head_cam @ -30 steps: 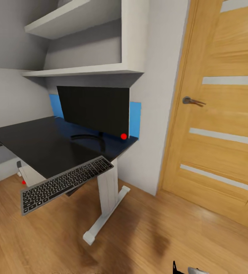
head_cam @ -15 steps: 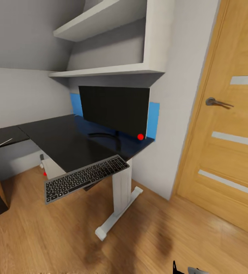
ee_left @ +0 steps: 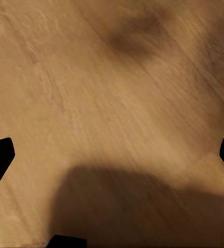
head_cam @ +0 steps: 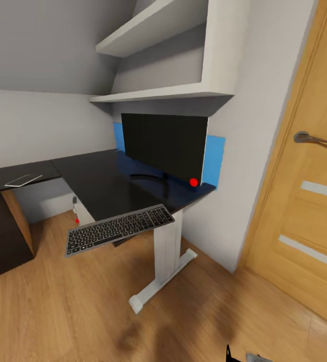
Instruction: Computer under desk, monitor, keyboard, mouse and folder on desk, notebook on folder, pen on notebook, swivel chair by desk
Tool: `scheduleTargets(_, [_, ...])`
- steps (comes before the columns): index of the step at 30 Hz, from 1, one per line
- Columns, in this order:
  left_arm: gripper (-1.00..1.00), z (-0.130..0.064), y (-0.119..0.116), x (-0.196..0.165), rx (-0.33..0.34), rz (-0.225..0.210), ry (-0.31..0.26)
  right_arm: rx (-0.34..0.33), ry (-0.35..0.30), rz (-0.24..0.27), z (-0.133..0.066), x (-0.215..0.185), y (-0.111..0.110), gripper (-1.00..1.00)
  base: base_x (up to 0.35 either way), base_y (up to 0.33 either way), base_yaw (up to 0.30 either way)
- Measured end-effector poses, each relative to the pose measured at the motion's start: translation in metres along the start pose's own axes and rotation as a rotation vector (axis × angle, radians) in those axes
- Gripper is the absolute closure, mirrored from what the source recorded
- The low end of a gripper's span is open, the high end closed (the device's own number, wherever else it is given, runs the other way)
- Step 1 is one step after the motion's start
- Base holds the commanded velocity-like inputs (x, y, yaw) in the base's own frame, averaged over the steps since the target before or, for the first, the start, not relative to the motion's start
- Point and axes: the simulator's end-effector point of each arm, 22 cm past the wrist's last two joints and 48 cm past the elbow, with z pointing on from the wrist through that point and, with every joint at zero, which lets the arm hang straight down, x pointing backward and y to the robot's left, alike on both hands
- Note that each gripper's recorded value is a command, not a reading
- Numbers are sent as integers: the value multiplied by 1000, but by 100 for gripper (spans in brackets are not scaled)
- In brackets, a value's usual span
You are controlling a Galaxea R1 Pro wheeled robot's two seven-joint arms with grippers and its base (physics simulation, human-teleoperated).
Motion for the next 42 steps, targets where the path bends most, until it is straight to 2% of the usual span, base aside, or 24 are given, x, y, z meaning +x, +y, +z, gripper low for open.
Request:
scheduleTargets(6, [-100,1,4,0,-6,-1,0,1,1,1,0,0,0,-100,0,-317,268])
scheduleTargets(13, [-100,4,36,-1,-72,-75,6,4,-2,0,0,-1,-3,-100,66,-307,66])
scheduleTargets(17, [-100,5,70,-6,-139,-148,-2,0,-7,-2,1,-2,-4,-100,192,-257,10])
scheduleTargets(18, [-100,5,87,-14,-169,-182,-20,0,-8,-3,1,-2,-4,-100,202,-230,3])
scheduleTargets(20, [-100,5,105,-26,-198,-221,-46,1,-11,-2,1,-3,-5,-100,107,-116,1])
scheduleTargets(21, [-100,4,129,-39,-240,-284,-74,2,-11,0,1,-3,-5,-100,31,-34,0])
scheduleTargets(25, [-100,4,134,-41,-248,-293,-79,1,-20,0,3,-7,-5,-100,11,-12,0])
scheduleTargets(26, [-100,3,153,-10,-277,-275,-17,-1,-104,9,19,-51,-6,-100,0,0,0])
scheduleTargets(29, [-100,1,160,11,-291,-261,25,-4,-159,16,46,-107,-2,-100,0,0,0])
scheduleTargets(30, [-100,-2,175,17,-317,-253,-3,-72,1,-1,71,-118,19,-100,0,0,0])
scheduleTargets(31, [-100,-3,177,17,-322,-252,-18,-116,-61,22,101,-206,45,-100,0,0,0])
scheduleTargets(32, [-100,-3,177,17,-324,-252,-24,-144,-142,41,116,-283,62,-100,0,0,0])
scheduleTargets(33, [-100,-4,178,18,-327,-251,-34,-176,-92,45,118,-282,70,-100,0,0,0])
scheduleTargets(34, [-100,-5,179,18,-329,-251,-37,-191,-76,51,119,-286,74,-100,0,0,0])
scheduleTargets(36, [-100,-5,180,19,-332,-250,-45,-253,-21,104,123,-312,89,-100,0,0,0])
scheduleTargets(42, [-100,-6,180,20,-334,-250,-51,-391,107,234,116,-322,122,-100,0,0,0])
